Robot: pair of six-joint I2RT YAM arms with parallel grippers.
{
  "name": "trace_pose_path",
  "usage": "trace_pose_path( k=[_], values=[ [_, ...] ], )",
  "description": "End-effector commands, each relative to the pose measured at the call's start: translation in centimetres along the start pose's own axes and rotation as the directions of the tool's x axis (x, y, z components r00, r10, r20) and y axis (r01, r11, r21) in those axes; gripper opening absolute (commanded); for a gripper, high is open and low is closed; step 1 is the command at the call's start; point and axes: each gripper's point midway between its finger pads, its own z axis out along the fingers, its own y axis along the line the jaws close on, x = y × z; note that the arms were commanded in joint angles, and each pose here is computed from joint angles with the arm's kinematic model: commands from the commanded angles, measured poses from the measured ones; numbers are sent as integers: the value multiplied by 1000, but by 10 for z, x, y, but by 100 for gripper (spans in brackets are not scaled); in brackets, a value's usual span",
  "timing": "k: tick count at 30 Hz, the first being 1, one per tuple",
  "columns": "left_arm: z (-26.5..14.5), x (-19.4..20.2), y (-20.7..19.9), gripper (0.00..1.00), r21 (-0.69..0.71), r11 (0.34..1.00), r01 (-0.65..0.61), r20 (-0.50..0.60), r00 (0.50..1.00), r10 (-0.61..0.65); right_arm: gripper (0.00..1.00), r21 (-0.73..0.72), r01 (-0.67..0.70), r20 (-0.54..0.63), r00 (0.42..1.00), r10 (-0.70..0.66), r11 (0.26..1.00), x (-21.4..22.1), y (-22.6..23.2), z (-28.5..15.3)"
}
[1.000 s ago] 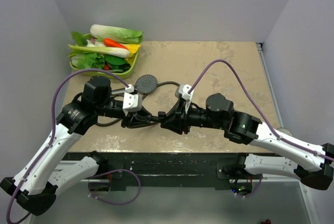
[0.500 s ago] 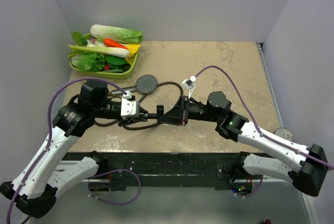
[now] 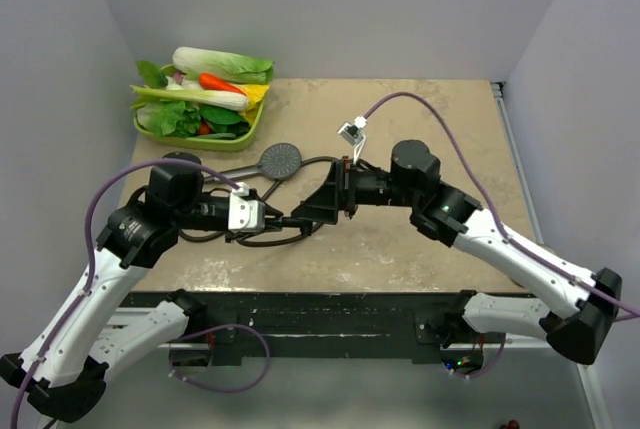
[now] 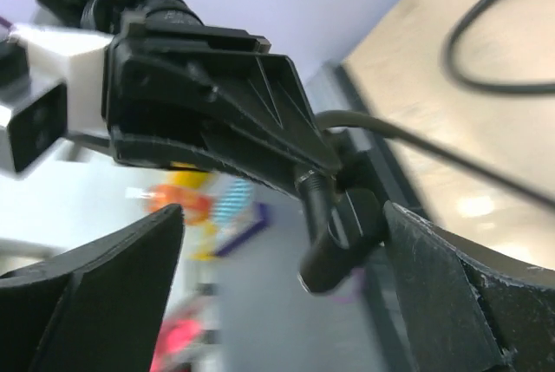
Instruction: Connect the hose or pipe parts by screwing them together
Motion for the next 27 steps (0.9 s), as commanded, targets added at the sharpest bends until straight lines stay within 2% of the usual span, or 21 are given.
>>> trace_pose_path(
  k=[1,2,4,5,6,7,8,9,11,12,13,15,16,17,19,20,22,23,24,25,27],
  values=[
    [4,-25,1,0,27,1000,-8,106,994,5,99,252,422,-67,906,-419,871,-1,-27,-52],
    [4,-27,2,0,27,1000,2,113,994,-5,99,259,512,-75,856,-512,819,-3,-26,-60],
    [6,-33,3,0,43,999,29,128,991,-34,99,326,596,-100,794,-600,734,-5,-34,-71],
    [6,-35,3,0,52,998,42,133,990,-48,99,332,676,-122,722,-681,658,-7,-31,-79],
    [9,-39,3,0,74,994,78,144,986,-88,98,407,703,-147,681,-717,583,-16,-39,-88],
    [9,-45,3,0,86,992,87,156,983,-100,98,378,758,-198,627,-753,531,-3,-35,-87],
    [9,-49,3,0,101,989,106,165,979,-122,99,359,827,-237,529,-815,432,-3,-32,-91],
    [12,-54,-1,0,151,977,149,178,968,-175,98,338,861,-262,475,-840,381,5,-32,-91],
    [14,-61,-5,0,208,960,187,187,956,-227,98,282,933,-288,306,-907,225,17,-19,-88],
    [14,-66,-9,0,263,939,220,189,943,-274,98,224,959,-288,238,-928,176,32,-8,-83],
    [15,-66,-11,0,289,928,234,186,938,-294,98,265,959,-335,187,-923,97,26,-11,-88],
    [16,-69,-14,0,342,903,259,177,926,-332,99,209,977,-373,38,-927,-44,36,2,-85],
    [16,-69,-14,0,351,899,261,176,925,-337,98,256,960,-422,4,-907,-115,27,2,-90],
    [17,-69,-14,0,358,897,261,172,925,-338,99,252,949,-447,-60,-893,-190,24,6,-93],
    [16,-68,-17,0,379,890,254,167,927,-336,99,278,927,-431,-113,-895,-251,21,21,-92],
    [16,-68,-18,0,386,887,253,166,927,-336,99,298,894,-475,-164,-864,-334,13,18,-98],
    [15,-68,-23,0,410,876,253,162,925,-343,99,367,866,-429,-166,-888,-340,1,32,-102],
    [14,-69,-25,0,420,873,248,167,924,-343,99,354,850,-450,-211,-868,-390,1,30,-103],
    [12,-69,-27,0,427,870,245,168,924,-343,99,384,838,-433,-208,-877,-388,-4,35,-102],
    [11,-70,-30,0,434,869,239,172,924,-340,99,368,825,-446,-248,-860,-429,-4,36,-101],
    [9,-71,-33,0,446,863,239,173,923,-345,98,390,818,-418,-252,-873,-423,-6,42,-97]
  ],
)
